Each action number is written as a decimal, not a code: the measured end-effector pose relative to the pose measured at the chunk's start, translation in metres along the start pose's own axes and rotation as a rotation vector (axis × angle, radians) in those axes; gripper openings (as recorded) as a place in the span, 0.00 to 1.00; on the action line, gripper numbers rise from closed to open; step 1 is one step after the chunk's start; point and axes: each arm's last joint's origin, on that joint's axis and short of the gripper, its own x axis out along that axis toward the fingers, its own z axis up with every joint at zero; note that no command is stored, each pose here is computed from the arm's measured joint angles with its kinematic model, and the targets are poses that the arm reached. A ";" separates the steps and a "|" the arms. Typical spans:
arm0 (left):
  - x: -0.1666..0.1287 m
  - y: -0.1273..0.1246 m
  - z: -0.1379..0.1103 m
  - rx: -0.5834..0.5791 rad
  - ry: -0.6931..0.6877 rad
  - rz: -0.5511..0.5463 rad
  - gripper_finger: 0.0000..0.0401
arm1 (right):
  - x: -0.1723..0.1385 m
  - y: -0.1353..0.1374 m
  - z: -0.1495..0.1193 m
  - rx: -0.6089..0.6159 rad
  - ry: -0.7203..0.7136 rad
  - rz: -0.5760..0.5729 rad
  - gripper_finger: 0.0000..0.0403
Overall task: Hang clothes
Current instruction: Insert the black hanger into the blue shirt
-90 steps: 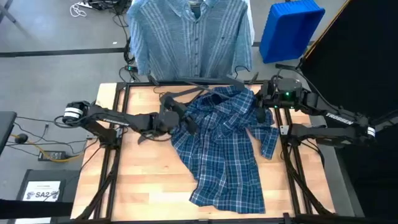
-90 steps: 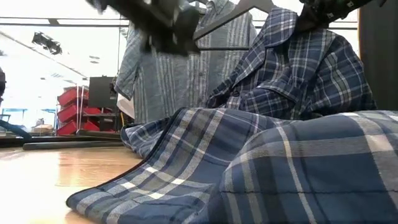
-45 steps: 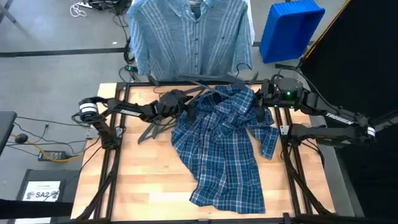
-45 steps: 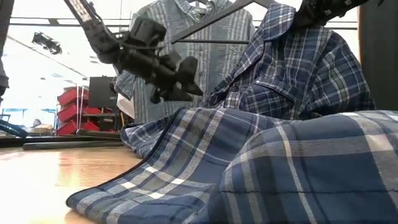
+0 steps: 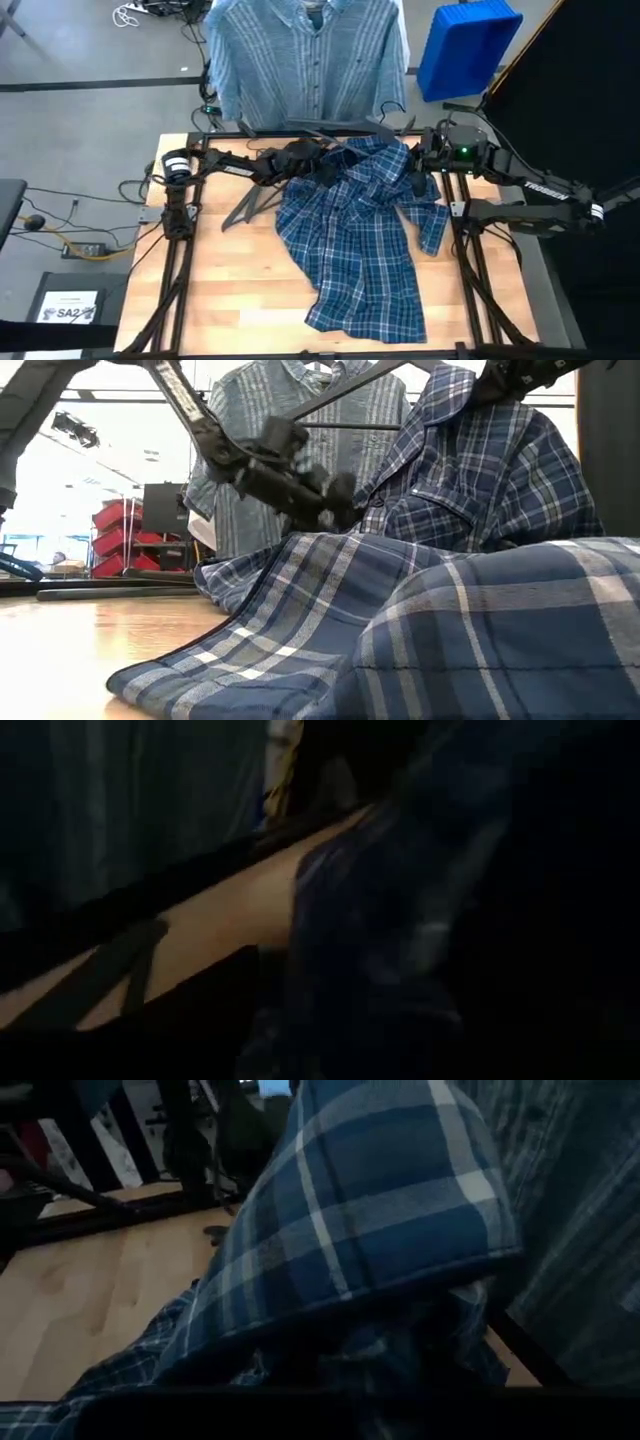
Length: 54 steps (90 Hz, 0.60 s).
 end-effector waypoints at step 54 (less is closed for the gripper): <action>-0.022 0.008 0.016 0.134 0.183 0.192 0.00 | -0.035 0.004 -0.004 0.005 -0.043 -0.002 0.00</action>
